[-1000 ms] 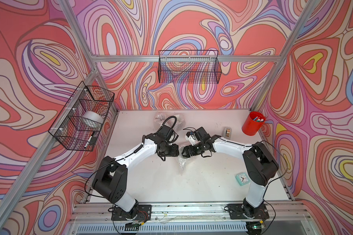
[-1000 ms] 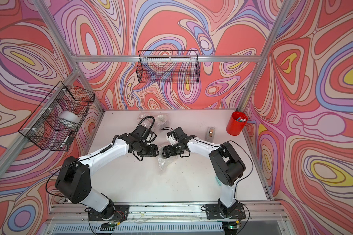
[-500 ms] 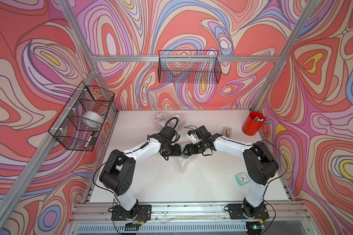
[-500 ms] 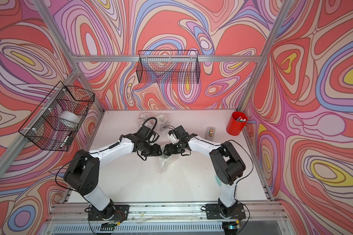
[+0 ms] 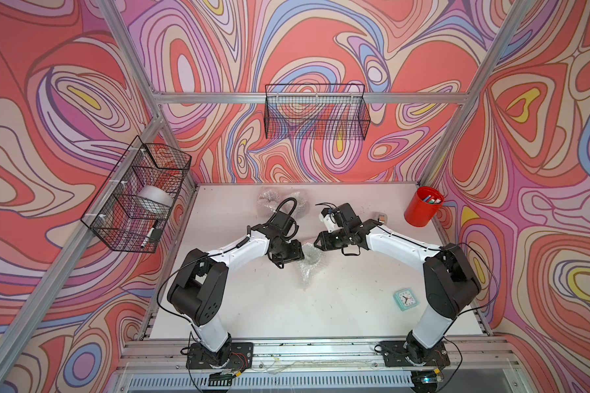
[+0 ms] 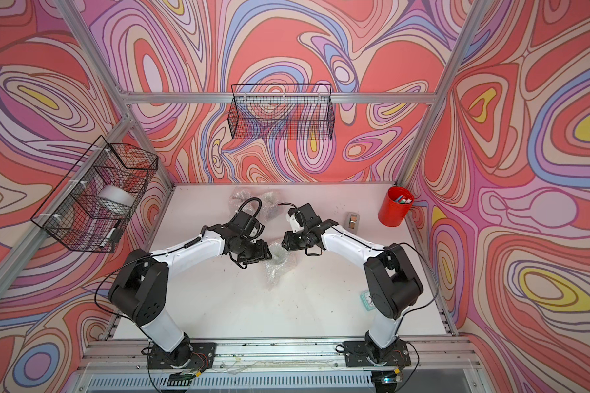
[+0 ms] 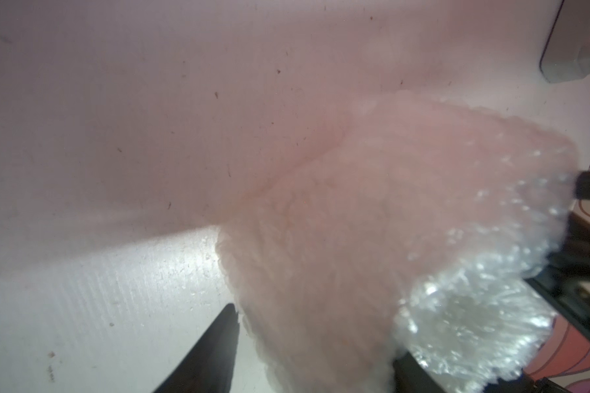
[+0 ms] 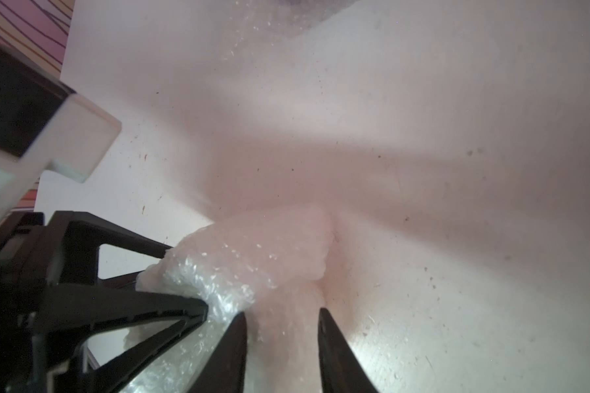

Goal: Wrap mugs in bubble wrap
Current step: Wrap the mug in bubble wrap, then tear off the tape using the Tape Cutter.

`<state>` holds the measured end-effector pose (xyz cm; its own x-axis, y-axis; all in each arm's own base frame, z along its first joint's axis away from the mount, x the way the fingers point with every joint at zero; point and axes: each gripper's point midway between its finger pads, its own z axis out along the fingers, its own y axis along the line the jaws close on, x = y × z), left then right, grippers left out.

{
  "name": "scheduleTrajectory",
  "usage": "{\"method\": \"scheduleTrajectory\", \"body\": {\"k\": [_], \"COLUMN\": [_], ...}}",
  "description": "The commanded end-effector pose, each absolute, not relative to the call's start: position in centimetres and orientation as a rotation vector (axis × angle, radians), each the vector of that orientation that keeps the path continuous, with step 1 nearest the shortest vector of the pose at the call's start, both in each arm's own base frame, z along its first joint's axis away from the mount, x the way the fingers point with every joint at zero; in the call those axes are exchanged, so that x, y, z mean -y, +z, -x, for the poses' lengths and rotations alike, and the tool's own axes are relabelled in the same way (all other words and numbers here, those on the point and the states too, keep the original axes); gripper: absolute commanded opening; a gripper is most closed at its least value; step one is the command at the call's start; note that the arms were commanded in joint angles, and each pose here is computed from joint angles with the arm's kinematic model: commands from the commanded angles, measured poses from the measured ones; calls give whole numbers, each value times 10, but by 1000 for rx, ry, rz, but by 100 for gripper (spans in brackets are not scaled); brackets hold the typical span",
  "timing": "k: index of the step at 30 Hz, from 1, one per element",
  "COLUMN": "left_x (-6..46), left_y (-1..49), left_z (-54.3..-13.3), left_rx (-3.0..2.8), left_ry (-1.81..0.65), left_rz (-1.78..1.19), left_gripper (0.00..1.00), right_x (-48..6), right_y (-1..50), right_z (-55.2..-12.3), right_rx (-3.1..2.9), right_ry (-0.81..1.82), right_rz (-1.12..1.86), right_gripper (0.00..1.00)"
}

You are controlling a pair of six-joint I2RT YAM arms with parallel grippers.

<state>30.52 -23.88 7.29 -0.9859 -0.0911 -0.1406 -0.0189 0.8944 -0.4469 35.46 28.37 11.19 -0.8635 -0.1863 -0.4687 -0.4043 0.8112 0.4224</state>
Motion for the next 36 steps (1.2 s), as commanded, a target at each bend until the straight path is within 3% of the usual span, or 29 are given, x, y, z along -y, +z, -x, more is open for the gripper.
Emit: {"method": "scheduleTrajectory", "body": {"k": [1, 6, 13, 15, 17, 19, 23, 29, 36], "left_x": [216, 214, 214, 215, 216, 218, 220, 223, 222], "left_y": [44, 43, 47, 48, 50, 51, 54, 52, 54], "left_z": [-277, -274, -271, -271, -272, -273, -275, -277, -280], "left_rx": [-3043, -3053, -3053, -3053, -3049, -3044, -3033, -3043, -3041], "left_ry": [-533, -514, -535, -539, -551, -567, -586, -590, -573], "left_rz": [156, 145, 148, 160, 178, 192, 219, 249, 245], "left_gripper": [59, 57, 58, 57, 57, 57, 57, 56, 55], "right_x": [-283, -294, -313, -314, -309, -299, -245, -112, -19], "right_y": [91, 86, 80, 98, 123, 152, 185, 164, 139], "right_z": [-352, -358, -366, -374, -383, -389, -399, -406, -410], "right_rx": [-2648, -2620, -2581, -2530, -2467, -2391, -2302, -2298, -2281], "right_ry": [696, 713, 795, 796, 800, 795, 756, 677, 771], "right_rz": [518, 656, 782, 726, 638, 538, 255, -211, -497], "right_gripper": [29, 18, 18, 26, 44, 53, 62, 52, 49]}}
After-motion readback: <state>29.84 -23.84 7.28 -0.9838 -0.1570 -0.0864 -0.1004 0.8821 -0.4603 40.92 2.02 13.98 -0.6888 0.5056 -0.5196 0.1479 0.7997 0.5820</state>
